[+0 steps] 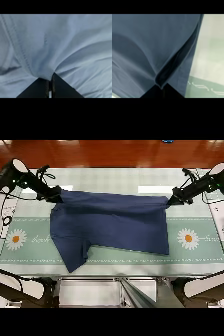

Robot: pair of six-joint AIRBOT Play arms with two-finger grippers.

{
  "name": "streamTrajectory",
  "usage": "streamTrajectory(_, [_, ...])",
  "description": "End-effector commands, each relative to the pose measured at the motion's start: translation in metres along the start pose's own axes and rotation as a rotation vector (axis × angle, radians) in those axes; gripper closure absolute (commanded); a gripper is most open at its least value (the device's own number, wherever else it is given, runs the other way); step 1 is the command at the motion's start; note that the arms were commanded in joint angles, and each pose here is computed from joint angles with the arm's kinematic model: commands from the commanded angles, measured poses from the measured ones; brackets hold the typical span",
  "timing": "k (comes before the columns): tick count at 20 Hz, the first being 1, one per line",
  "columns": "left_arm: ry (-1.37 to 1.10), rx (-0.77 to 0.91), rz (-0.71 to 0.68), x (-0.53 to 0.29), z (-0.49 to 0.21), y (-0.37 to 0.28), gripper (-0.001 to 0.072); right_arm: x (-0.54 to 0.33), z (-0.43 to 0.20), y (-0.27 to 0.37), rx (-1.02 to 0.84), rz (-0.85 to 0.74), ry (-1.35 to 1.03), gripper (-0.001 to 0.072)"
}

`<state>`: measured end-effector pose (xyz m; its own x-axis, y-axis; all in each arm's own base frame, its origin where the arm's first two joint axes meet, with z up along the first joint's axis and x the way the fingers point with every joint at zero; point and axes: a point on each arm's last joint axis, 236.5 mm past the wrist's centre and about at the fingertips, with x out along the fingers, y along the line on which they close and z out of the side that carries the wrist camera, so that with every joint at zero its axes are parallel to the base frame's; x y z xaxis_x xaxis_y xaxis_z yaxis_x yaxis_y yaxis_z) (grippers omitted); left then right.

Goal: Fold the shirts.

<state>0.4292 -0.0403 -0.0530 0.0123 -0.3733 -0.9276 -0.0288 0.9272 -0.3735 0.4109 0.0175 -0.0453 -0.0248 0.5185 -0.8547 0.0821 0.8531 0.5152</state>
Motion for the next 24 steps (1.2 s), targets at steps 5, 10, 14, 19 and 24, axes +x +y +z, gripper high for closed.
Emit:
streamTrajectory(5, [0.062, 0.021, -0.012, 0.012, -0.017, 0.004, 0.0683, 0.01, -0.014, -0.004, 0.019, 0.008, 0.048, 0.0675])
streamTrajectory(10, [0.051, -0.014, -0.015, 0.006, -0.017, 0.017, 0.0682, 0.011, -0.007, -0.005, 0.021, 0.005, 0.022, 0.0674])
streamTrajectory(14, [0.1, -0.059, -0.017, 0.003, -0.029, 0.017, 0.0196, 0.007, -0.007, -0.009, 0.069, 0.003, 0.008, 0.0302])
streamTrajectory(19, [0.091, -0.155, -0.016, -0.023, -0.066, 0.042, 0.0197, -0.037, -0.024, -0.033, 0.145, -0.012, -0.151, 0.0303])
streamTrajectory(24, [-0.07, -0.485, -0.081, -0.014, -0.143, 0.091, 0.0197, -0.002, -0.093, 0.0, 0.213, 0.207, -0.34, 0.0303])
